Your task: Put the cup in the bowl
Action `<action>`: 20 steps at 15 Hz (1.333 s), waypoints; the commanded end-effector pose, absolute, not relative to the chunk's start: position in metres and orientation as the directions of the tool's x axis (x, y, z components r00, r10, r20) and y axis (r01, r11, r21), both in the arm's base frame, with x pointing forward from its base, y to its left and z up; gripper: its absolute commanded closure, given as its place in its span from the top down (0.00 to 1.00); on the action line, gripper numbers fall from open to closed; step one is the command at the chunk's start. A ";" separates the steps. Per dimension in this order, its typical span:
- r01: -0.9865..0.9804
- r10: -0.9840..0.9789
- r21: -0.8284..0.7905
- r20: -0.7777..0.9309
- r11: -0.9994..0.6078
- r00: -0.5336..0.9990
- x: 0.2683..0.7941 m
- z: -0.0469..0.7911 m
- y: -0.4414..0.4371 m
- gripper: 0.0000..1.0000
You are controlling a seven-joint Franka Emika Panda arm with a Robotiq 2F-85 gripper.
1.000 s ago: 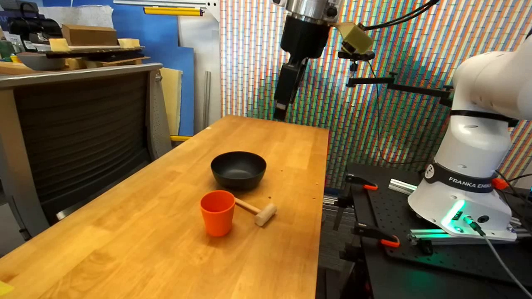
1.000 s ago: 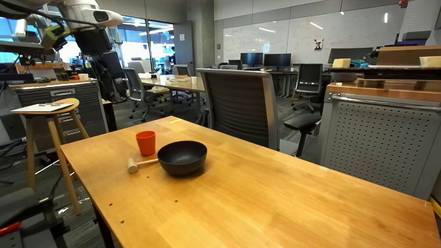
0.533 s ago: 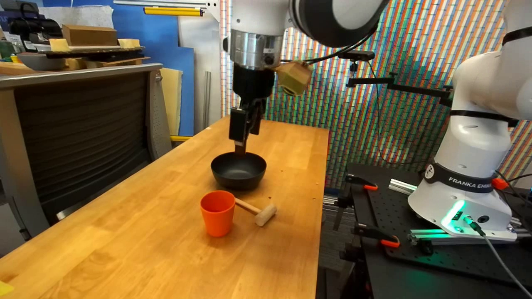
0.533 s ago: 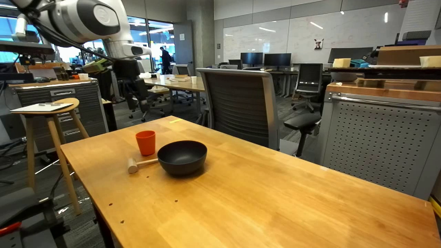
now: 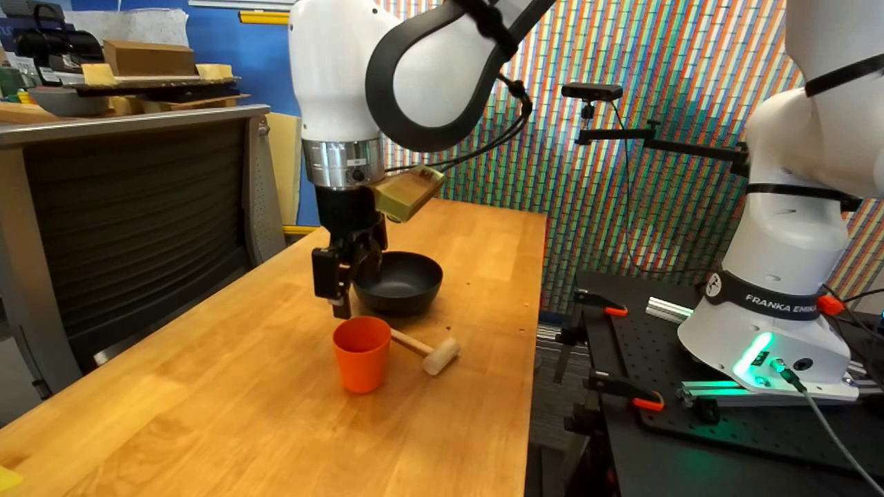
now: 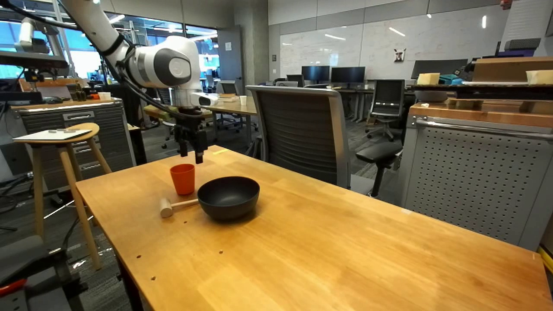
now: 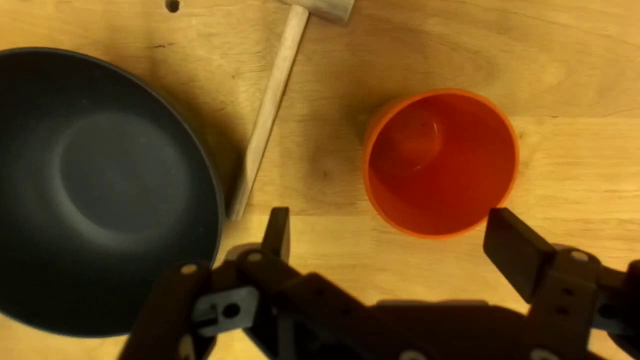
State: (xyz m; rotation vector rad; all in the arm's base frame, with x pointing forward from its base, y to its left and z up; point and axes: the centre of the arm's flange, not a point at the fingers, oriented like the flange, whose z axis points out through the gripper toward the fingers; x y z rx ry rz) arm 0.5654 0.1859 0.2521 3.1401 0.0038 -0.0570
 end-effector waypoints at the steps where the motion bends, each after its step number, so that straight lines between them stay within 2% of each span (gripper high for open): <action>1: -0.017 -0.011 -0.047 -0.124 -0.999 0.992 0.592 0.222 0.185 1.00; 5: -0.078 -0.065 -0.057 -0.198 -0.995 0.978 0.579 0.197 0.171 1.00; 6: -0.087 -0.074 -0.054 -0.214 -0.995 0.974 0.576 0.192 0.169 0.75; 7: -0.092 -0.078 -0.053 -0.224 -0.994 0.971 0.573 0.187 0.167 0.74; 16: -0.083 -0.067 -0.060 -0.232 -0.995 0.970 0.567 0.180 0.178 0.04; 17: -0.078 -0.063 -0.059 -0.227 -0.995 0.972 0.565 0.183 0.180 0.00; 20: -0.072 -0.068 -0.016 -0.182 -0.997 0.981 0.557 0.213 0.181 0.01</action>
